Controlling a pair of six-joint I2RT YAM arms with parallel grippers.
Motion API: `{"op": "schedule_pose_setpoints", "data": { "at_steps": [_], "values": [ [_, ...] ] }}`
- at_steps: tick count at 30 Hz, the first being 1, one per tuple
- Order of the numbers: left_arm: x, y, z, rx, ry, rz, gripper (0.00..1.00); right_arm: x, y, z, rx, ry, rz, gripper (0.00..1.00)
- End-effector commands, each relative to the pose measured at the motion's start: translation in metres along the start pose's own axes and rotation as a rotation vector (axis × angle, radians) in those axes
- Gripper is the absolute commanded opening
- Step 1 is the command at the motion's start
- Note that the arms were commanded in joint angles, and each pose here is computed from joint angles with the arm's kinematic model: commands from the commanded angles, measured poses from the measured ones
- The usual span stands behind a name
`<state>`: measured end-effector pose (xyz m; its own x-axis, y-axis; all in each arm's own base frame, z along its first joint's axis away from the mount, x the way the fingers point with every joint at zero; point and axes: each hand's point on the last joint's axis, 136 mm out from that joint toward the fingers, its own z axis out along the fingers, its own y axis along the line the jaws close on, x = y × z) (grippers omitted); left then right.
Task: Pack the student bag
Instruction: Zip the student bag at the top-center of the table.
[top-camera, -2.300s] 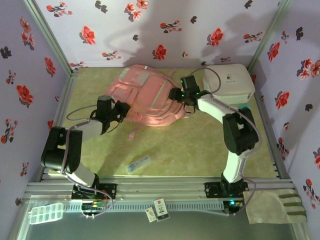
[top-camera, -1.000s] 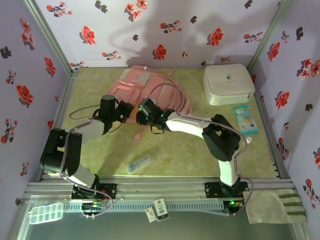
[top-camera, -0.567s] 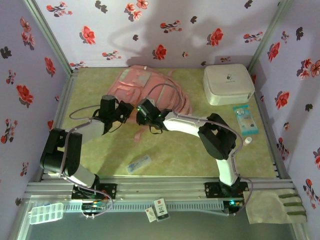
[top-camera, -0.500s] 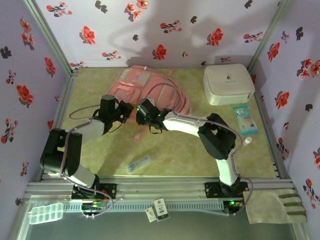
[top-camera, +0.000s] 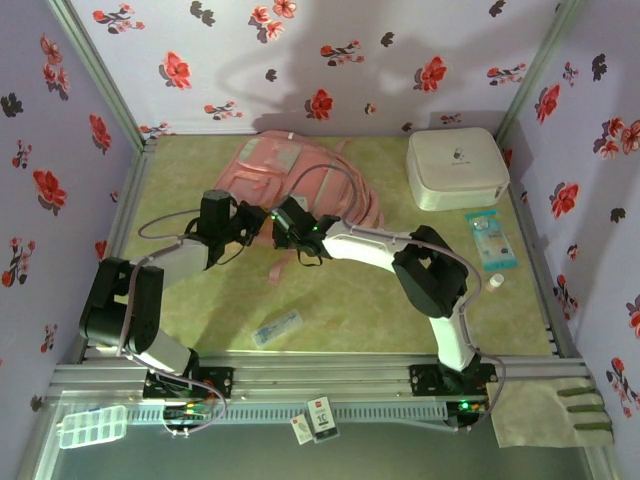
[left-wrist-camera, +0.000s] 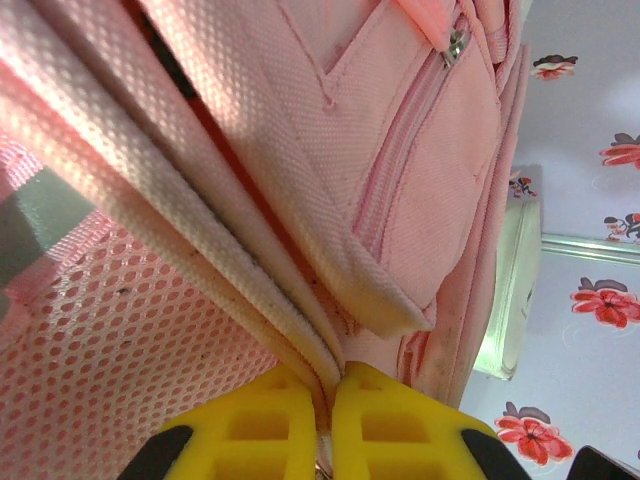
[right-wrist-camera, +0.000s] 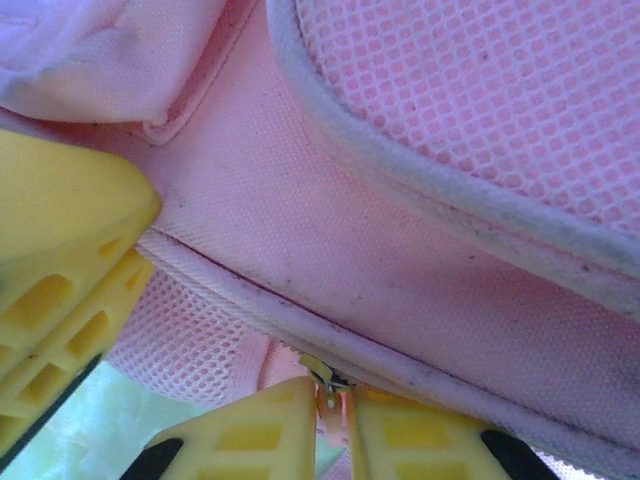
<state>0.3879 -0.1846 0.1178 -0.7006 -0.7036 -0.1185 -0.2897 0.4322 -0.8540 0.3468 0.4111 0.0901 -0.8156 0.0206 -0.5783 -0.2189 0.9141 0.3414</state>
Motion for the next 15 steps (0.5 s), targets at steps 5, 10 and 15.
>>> {"op": "schedule_pose_setpoints", "data": {
  "at_steps": [5, 10, 15],
  "values": [
    [0.01, -0.029, -0.006, 0.062, 0.043, 0.084, 0.0, -0.016, -0.017, -0.005, 0.097, -0.082, -0.065, 0.08],
    [0.003, -0.017, -0.005, 0.006, 0.022, 0.099, 0.0, -0.003, -0.048, -0.027, 0.158, -0.092, -0.105, 0.09],
    [-0.002, -0.005, -0.004, -0.034, 0.015, 0.097, 0.0, 0.006, -0.093, -0.054, 0.306, -0.138, -0.119, 0.08]
  ]
}}
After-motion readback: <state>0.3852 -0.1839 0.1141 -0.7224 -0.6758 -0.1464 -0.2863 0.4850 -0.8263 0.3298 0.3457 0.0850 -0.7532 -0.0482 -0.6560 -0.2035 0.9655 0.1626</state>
